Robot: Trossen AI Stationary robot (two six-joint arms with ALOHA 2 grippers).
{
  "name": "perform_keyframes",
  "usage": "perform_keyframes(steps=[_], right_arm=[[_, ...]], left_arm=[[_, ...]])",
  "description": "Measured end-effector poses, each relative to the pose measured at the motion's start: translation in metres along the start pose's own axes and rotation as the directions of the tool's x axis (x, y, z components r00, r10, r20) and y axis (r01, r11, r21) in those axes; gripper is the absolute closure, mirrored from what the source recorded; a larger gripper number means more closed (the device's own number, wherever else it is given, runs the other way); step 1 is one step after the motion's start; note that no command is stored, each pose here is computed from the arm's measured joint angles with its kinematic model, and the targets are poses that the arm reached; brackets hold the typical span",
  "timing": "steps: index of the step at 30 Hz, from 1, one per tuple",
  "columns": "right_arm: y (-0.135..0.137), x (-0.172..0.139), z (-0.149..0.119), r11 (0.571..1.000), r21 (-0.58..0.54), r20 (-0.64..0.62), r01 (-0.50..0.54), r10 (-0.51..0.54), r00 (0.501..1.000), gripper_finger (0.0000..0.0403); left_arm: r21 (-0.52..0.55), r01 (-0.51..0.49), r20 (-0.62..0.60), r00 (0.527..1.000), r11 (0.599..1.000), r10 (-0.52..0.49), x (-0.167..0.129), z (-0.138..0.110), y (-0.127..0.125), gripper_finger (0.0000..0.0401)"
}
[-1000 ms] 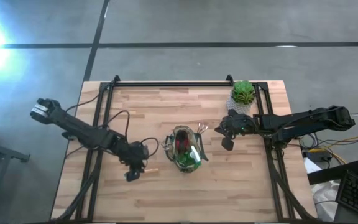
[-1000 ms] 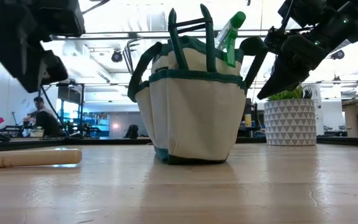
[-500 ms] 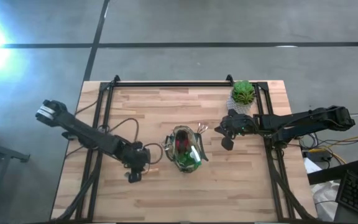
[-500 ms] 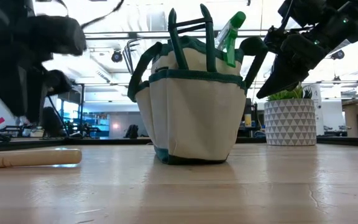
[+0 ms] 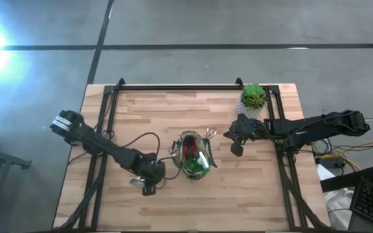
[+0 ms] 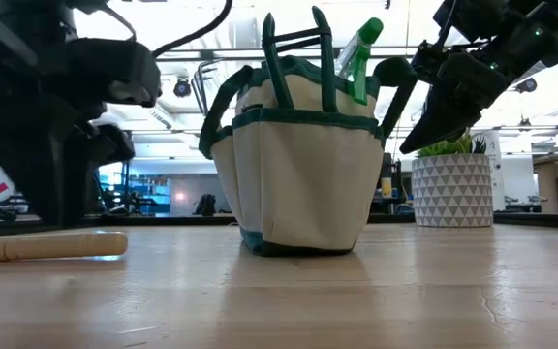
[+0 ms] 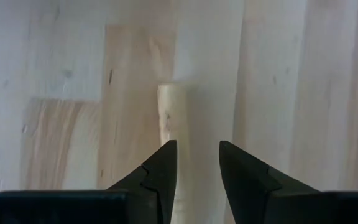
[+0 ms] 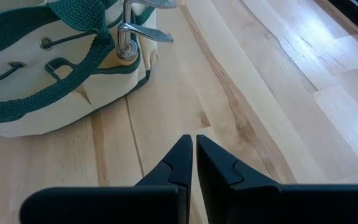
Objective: Pick & Place Garden tools in Gardening bag
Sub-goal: Put the light brown trowel into the green gardening bag
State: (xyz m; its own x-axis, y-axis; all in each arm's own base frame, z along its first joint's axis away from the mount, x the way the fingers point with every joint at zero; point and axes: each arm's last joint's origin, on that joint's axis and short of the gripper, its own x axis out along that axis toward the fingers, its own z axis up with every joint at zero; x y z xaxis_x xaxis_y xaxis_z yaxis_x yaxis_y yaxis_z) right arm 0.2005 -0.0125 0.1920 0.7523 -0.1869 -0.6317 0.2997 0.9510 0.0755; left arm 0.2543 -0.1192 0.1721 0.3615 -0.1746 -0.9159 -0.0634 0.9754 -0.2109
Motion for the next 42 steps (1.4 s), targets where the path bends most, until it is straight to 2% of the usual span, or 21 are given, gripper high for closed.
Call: perform_keyframes(steps=[7, 18, 29, 38, 42], right_arm=[[0.0, 0.0, 0.0, 1.0, -0.002, -0.001, 0.0, 0.0, 1.0, 0.0385], [0.0, 0.0, 0.0, 1.0, -0.002, -0.002, 0.001, -0.001, 1.0, 0.0385], [0.0, 0.0, 0.0, 1.0, -0.002, -0.002, 0.001, -0.001, 1.0, 0.0385], [0.0, 0.0, 0.0, 1.0, -0.002, -0.002, 0.001, -0.001, 1.0, 0.0385], [0.0, 0.0, 0.0, 1.0, -0.002, -0.002, 0.001, -0.001, 1.0, 0.0385]], left_arm=[[-0.013, -0.085, 0.077, 0.993, 0.996, 0.086, -0.002, 0.008, -0.003, 0.0279], [-0.02, -0.111, 0.109, 0.988, 0.994, 0.112, 0.007, 0.011, -0.003, 0.0279], [-0.027, -0.143, 0.057, 0.988, 0.989, 0.145, 0.025, 0.008, -0.001, 0.0279], [-0.05, -0.133, 0.036, 0.99, 0.99, 0.135, 0.031, 0.007, -0.002, 0.028], [-0.058, -0.134, 0.032, 0.99, 0.989, 0.136, 0.031, 0.007, -0.001, 0.0311]])
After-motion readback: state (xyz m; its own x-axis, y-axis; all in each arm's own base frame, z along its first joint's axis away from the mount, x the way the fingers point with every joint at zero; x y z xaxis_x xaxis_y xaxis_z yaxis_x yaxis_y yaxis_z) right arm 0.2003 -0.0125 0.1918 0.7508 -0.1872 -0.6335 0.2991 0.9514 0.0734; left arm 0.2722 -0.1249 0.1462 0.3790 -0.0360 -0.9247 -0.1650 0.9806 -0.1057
